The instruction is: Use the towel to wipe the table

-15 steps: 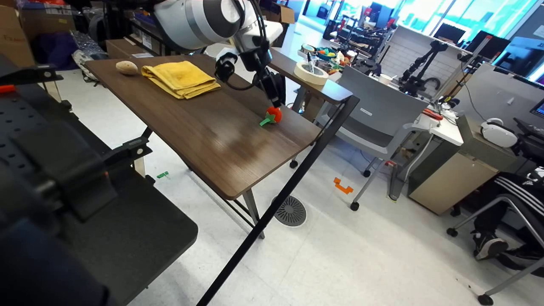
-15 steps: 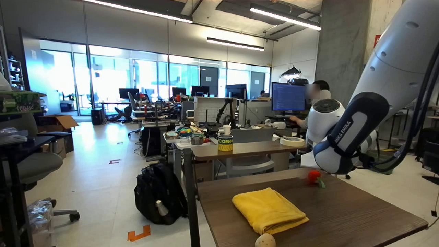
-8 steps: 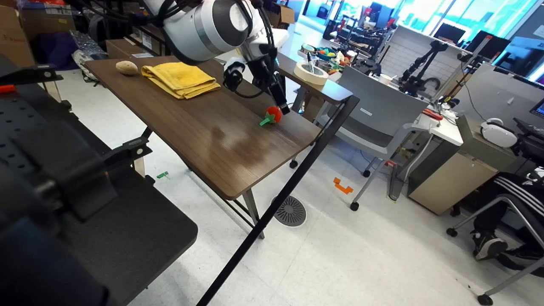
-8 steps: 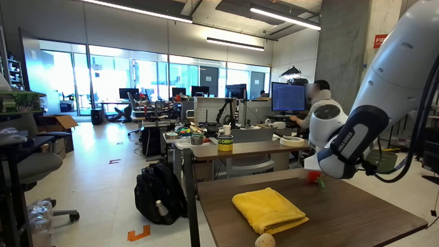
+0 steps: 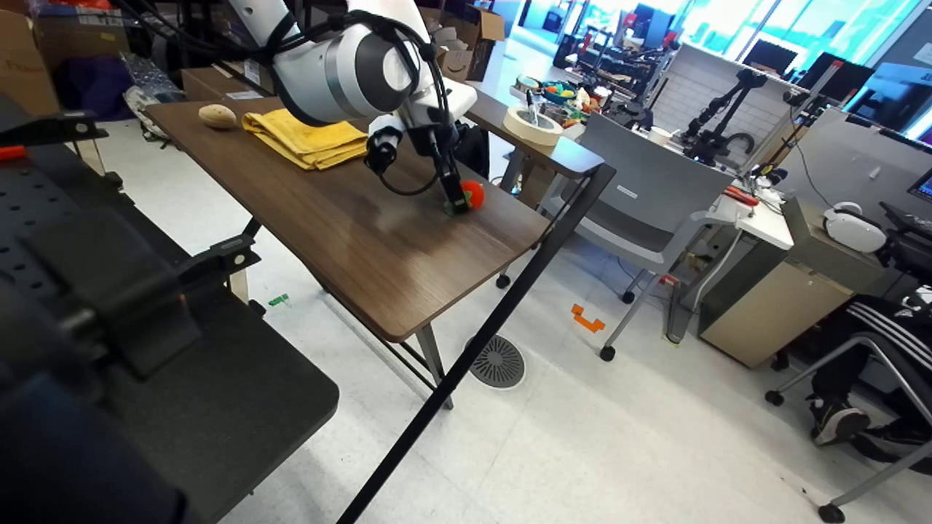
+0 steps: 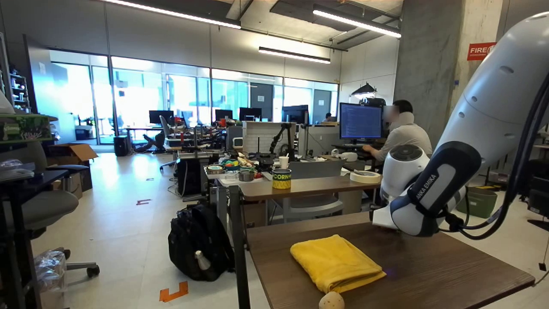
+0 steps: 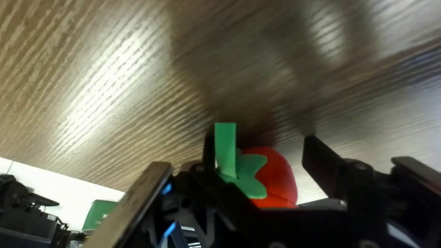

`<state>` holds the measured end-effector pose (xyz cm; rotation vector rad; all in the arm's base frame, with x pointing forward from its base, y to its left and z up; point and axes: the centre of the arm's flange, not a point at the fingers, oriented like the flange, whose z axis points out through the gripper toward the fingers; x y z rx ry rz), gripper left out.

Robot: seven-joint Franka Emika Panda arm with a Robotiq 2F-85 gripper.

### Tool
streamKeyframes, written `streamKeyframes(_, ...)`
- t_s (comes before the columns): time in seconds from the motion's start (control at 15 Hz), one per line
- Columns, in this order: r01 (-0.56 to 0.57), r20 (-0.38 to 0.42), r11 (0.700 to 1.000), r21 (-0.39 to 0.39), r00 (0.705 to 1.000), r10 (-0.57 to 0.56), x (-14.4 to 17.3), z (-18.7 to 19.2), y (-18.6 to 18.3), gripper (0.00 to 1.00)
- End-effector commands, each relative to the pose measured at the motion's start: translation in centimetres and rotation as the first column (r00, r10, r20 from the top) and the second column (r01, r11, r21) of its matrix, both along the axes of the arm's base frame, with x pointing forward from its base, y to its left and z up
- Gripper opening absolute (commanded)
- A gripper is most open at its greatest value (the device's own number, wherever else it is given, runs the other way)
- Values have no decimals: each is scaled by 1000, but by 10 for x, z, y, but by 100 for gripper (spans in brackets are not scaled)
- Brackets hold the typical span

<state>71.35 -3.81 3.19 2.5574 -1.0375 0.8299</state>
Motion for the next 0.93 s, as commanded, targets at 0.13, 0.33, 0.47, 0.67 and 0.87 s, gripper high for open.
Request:
streamKeyframes(0.13,-18,42,999,45,999,16,9,6,0,20)
streamKeyframes(0.33,-44,72,998,51,997,41,4,11,7,0)
streamKeyframes(0.47,-72,91,996,49,994,67,1,14,15,0)
streamKeyframes(0.67,-108,118,994,26,987,104,-5,19,20,33)
streamKeyframes(0.87,-107,165,994,-19,980,108,-6,33,16,55)
